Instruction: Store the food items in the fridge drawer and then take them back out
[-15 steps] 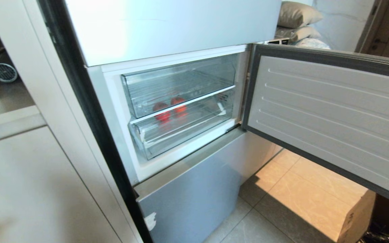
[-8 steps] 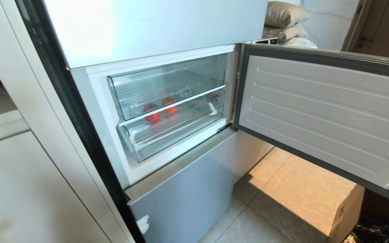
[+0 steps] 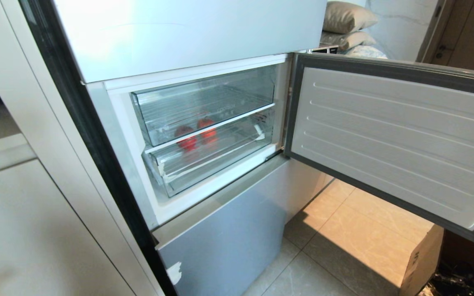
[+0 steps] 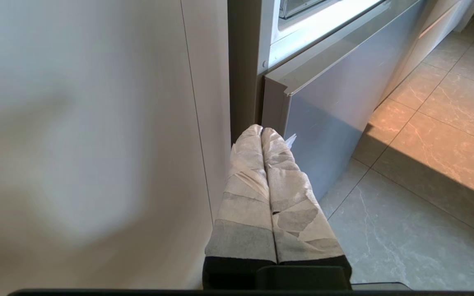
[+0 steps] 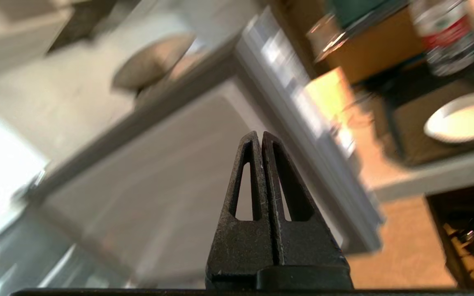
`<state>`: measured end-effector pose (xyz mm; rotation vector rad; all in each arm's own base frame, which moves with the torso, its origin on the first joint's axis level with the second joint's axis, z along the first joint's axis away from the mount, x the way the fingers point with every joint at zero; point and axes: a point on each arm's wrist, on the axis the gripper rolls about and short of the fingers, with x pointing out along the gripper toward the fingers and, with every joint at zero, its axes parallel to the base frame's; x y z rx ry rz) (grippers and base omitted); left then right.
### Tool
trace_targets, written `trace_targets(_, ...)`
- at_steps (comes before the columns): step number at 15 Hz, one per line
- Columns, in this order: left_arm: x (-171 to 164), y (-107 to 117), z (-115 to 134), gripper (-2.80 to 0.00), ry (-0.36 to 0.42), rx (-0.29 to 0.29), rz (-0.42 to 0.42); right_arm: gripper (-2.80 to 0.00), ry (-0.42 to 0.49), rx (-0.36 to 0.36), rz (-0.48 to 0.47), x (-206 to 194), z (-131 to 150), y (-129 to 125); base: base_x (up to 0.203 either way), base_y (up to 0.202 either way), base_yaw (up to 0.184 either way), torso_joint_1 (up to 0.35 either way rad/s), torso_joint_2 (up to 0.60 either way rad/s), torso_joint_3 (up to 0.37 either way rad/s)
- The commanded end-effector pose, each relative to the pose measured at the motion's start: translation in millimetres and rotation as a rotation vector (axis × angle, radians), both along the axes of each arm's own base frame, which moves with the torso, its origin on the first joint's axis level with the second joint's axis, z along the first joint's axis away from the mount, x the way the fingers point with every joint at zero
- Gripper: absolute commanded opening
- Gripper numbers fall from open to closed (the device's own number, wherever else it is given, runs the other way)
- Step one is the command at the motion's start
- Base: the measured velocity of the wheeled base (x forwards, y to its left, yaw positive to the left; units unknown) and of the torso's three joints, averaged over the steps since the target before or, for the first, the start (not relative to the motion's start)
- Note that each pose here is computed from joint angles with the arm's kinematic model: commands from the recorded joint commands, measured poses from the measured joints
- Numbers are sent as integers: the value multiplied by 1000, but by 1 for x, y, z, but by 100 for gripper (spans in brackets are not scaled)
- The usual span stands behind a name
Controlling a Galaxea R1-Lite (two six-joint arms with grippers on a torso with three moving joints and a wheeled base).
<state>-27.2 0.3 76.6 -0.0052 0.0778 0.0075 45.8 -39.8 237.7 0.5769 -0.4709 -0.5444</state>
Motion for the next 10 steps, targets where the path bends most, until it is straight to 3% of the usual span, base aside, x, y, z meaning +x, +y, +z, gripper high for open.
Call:
trace_targets(1, 0, 0, 0, -280, 0, 0, 0, -280, 46, 109, -82, 23, 2, -47, 0, 0, 0, 0, 0, 0)
trace_targets(3, 0, 0, 0, -280, 0, 0, 0, -280, 37, 188, -77, 36, 5, -88, 0, 0, 0, 0, 0, 0)
trace_targets(7, 0, 0, 0, -280, 0, 0, 0, -280, -7, 253, -52, 63, -2, -150, 0, 0, 0, 0, 0, 0)
trace_targets(10, 0, 0, 0, -280, 0, 0, 0, -280, -73, 292, 43, 82, 8, -186, 0, 0, 0, 0, 0, 0)
